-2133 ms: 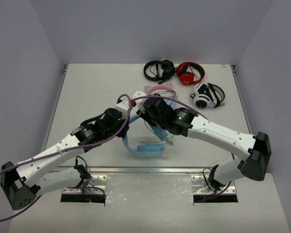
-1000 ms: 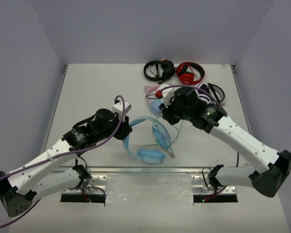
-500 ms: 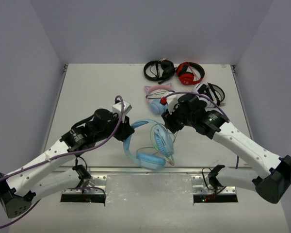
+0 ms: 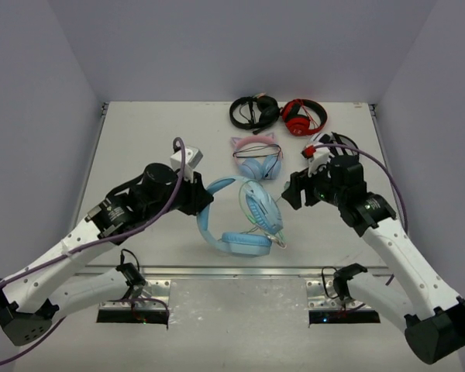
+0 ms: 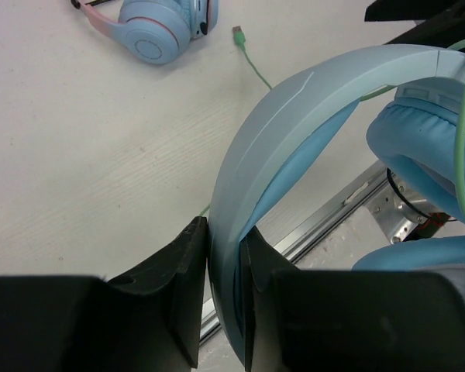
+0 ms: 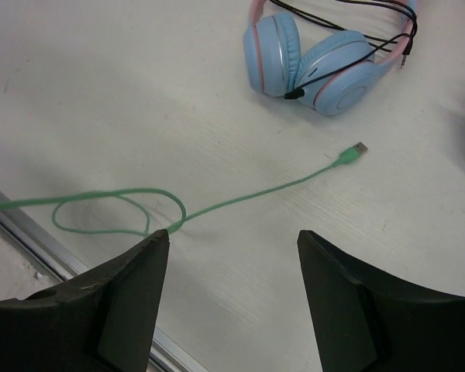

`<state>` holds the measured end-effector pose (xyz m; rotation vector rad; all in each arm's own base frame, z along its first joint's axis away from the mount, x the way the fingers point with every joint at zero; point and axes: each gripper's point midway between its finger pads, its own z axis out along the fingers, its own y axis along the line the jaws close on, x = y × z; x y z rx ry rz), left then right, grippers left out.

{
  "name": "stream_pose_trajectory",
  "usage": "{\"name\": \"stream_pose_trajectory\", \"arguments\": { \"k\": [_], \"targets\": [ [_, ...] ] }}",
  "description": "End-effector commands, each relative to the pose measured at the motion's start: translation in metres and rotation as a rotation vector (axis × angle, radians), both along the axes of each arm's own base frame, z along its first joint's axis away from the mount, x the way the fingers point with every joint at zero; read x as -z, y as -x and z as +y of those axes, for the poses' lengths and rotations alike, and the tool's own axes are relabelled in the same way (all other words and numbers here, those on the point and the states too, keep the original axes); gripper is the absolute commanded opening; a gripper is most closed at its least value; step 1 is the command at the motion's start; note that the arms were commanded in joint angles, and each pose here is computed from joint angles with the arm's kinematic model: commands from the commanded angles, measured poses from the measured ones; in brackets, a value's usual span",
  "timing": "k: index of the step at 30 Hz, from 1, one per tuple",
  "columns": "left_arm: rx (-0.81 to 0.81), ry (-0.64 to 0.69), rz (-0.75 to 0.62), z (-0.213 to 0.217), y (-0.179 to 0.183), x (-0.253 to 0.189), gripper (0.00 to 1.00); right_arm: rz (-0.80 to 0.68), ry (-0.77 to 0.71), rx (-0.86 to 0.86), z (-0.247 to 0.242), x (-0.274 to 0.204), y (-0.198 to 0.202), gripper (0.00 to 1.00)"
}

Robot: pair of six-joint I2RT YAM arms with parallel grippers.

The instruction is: Wrap the headphones

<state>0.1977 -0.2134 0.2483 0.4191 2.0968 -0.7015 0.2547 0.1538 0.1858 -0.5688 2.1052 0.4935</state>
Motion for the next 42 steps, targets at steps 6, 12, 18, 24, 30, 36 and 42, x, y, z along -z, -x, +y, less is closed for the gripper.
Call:
{"name": "stream_pose_trajectory", "arguments": {
  "k": [6,12,18,24,30,36,42],
  "targets": [
    [-0.17,0.161,-0.002,0.004,-0.013,-0.066,0.0,-0.185,-0.251,-0.18,0.021,-0.053,0.022,0.68],
    [-0.257,0.25,0.0,0.017,-0.01,-0.094,0.0,-0.188,-0.341,-0.295,0.041,-0.047,0.029,0.73],
    [-0.228,0.303,0.012,0.015,-0.001,-0.113,0.0,-0.193,-0.449,-0.374,0.062,-0.055,0.02,0.82],
    [-0.206,0.347,0.037,0.009,0.003,-0.117,0.0,-0.195,-0.434,-0.383,0.084,-0.053,-0.003,0.84],
    [-0.223,0.417,0.027,0.012,0.006,-0.137,0.0,-0.166,-0.417,-0.349,0.101,-0.032,-0.027,0.74],
    [-0.191,0.485,0.022,0.006,0.01,-0.157,0.0,-0.157,-0.406,-0.378,0.129,-0.019,-0.035,0.58],
    [-0.204,0.569,-0.035,0.012,0.01,-0.179,0.0,-0.134,-0.472,-0.392,0.139,-0.012,-0.021,0.01]
  ]
}}
